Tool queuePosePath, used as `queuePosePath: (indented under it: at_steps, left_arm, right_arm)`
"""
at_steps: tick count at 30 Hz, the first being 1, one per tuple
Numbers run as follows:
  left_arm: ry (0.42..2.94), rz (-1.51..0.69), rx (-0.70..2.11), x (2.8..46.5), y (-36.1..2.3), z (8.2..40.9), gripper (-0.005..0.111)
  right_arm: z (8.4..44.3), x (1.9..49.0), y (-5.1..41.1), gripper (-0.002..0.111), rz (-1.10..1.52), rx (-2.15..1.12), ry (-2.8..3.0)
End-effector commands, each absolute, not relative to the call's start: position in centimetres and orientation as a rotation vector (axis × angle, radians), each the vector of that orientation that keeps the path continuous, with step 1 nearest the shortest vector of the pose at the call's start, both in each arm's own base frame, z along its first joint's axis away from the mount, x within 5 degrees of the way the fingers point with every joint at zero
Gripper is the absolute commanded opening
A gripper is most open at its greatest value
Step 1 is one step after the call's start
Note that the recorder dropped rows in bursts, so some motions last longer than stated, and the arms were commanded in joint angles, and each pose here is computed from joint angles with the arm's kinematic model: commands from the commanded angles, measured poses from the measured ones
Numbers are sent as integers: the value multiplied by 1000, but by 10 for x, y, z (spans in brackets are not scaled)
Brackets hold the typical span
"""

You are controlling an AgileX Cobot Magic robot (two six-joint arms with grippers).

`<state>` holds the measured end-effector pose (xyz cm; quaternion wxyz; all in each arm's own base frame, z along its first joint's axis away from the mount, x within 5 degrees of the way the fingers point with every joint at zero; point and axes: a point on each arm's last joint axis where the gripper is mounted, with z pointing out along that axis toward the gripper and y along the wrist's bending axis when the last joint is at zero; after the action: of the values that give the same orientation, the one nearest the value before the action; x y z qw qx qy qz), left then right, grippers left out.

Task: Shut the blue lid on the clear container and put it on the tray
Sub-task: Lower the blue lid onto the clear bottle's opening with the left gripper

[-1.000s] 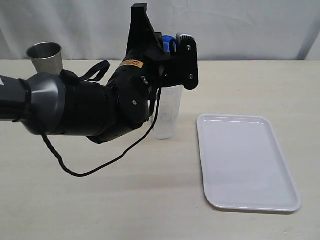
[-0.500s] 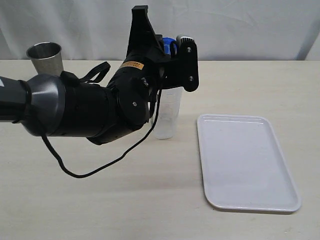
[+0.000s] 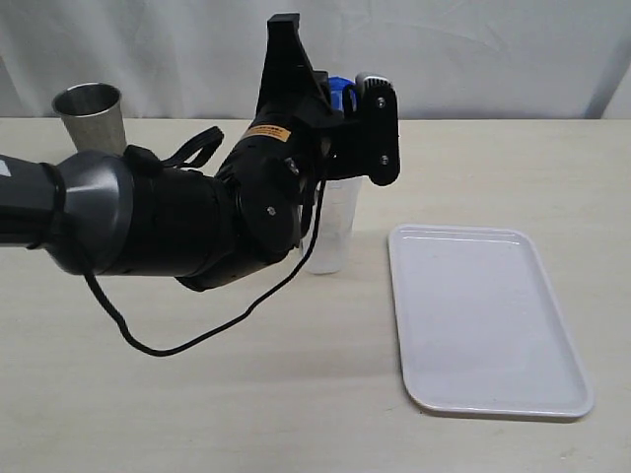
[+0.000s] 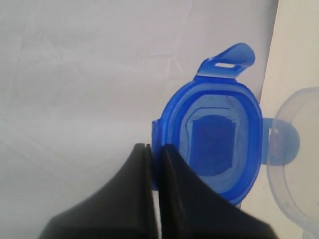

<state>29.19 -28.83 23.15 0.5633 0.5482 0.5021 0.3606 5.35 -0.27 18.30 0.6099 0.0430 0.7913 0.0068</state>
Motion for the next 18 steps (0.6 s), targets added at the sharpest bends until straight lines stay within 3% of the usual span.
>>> queuePosePath:
  at_steps: [1,18]
  left_arm:
    - [1166,888,1289,289,-286,234,0]
    - [1179,899,1333,285,-280,221,0]
  right_arm:
    - [182,53,-3,5,21,106,1824]
    - [182,53,-3,5,21,106,1824]
